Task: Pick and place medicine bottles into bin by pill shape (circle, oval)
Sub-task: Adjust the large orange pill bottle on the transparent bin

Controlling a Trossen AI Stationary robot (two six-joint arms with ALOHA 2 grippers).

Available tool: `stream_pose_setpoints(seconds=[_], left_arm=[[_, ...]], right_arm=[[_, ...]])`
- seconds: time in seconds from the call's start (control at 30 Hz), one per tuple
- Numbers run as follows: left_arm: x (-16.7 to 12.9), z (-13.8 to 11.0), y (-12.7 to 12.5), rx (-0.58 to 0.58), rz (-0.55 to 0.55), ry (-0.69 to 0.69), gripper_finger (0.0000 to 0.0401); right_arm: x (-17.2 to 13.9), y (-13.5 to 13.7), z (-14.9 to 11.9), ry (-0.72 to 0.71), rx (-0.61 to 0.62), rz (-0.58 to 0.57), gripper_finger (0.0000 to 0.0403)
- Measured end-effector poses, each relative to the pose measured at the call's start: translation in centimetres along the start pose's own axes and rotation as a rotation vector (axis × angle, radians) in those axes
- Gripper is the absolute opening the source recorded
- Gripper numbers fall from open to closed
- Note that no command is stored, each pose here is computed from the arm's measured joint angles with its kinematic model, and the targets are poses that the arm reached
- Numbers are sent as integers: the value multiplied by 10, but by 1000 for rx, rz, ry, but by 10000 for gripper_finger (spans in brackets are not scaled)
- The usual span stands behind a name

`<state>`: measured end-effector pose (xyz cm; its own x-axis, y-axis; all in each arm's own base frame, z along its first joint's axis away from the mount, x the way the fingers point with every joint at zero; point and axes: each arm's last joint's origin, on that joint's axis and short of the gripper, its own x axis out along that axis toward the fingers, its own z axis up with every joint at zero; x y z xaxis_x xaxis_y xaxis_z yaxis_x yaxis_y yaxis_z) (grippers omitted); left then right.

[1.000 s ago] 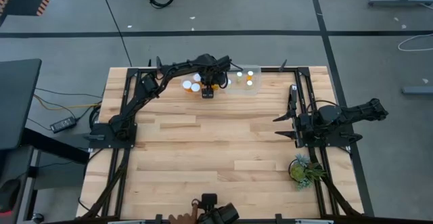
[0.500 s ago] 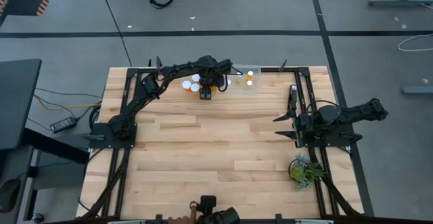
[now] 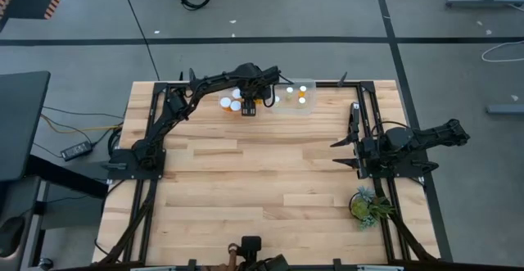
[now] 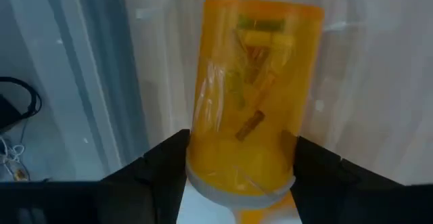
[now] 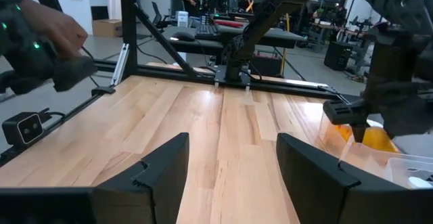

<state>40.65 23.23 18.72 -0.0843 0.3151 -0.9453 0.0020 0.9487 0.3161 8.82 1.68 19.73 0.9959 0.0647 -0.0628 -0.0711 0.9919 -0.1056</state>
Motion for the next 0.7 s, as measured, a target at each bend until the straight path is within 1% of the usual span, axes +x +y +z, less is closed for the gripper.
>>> stream_pose_setpoints(seconds=[0.17,0.37,0.57,0.7], left_arm=[[-24,-5,1,-19,73,-12,224],[-57,-9,-6,-55,112,-64,218],[-84,-2,-29,-111,129,-145,226],[-97,6,-52,-153,119,-184,222]], right_arm=[[0,0,0,0,0,-1,229],[0,-1,0,2,6,-39,229],[0,-2,1,-8,16,-54,229],[5,-2,-6,-27,19,-127,229]])
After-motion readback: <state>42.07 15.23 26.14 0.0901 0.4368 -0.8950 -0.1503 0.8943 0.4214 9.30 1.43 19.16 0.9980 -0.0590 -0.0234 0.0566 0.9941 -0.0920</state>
